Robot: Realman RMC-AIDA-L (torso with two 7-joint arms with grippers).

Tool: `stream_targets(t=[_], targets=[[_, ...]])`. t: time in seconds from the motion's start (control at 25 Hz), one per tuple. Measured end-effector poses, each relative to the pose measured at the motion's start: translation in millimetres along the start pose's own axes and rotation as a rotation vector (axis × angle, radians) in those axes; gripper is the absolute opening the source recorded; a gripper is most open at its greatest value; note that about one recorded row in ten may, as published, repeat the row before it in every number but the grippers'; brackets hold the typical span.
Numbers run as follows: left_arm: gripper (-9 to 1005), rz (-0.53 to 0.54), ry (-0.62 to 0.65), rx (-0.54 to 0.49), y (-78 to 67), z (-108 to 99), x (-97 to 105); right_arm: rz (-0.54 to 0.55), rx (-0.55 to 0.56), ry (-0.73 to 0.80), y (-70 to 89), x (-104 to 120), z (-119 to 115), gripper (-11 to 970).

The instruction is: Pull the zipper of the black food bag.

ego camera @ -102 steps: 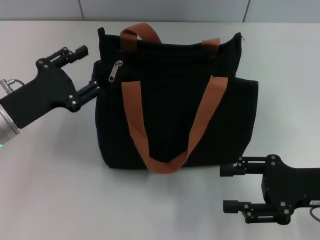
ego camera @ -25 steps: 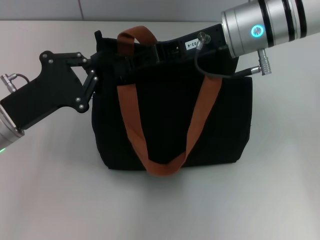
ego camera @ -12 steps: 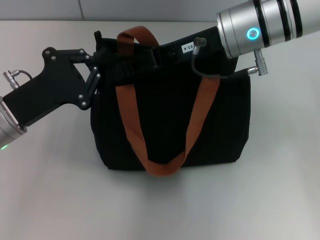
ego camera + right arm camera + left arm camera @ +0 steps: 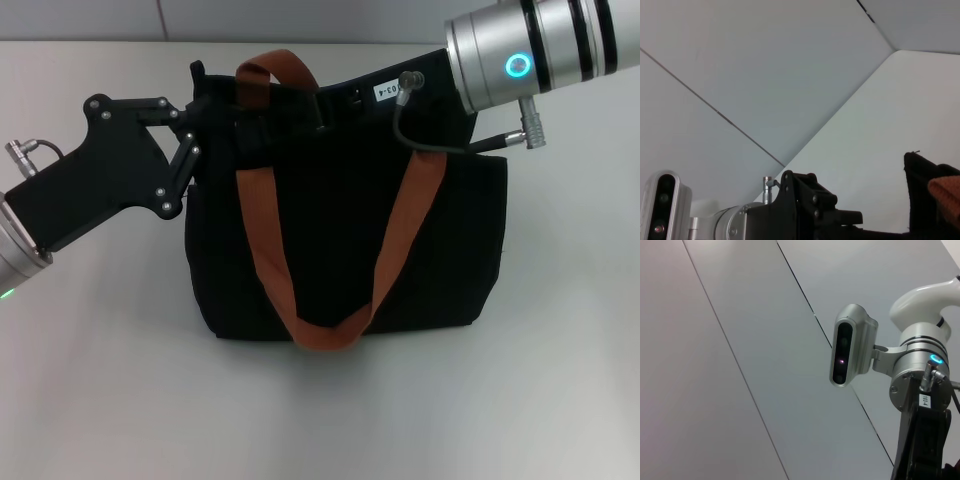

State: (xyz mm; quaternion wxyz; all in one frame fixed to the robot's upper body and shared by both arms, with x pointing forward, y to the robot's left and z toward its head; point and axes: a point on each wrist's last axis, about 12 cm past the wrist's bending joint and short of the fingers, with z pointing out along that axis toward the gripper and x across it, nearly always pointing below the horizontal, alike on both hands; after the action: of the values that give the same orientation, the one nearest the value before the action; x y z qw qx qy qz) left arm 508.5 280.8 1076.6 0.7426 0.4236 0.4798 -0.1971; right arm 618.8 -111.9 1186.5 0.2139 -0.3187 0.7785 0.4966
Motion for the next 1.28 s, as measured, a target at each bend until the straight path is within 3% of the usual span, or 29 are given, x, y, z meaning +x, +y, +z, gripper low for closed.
stream_targets(t=[1.28], targets=[[33,-0.011,-0.01,-0.017,3.6,2.8,-1.0,-0.113,0.003,-0.006,2.8,-3.0,2.4,226]])
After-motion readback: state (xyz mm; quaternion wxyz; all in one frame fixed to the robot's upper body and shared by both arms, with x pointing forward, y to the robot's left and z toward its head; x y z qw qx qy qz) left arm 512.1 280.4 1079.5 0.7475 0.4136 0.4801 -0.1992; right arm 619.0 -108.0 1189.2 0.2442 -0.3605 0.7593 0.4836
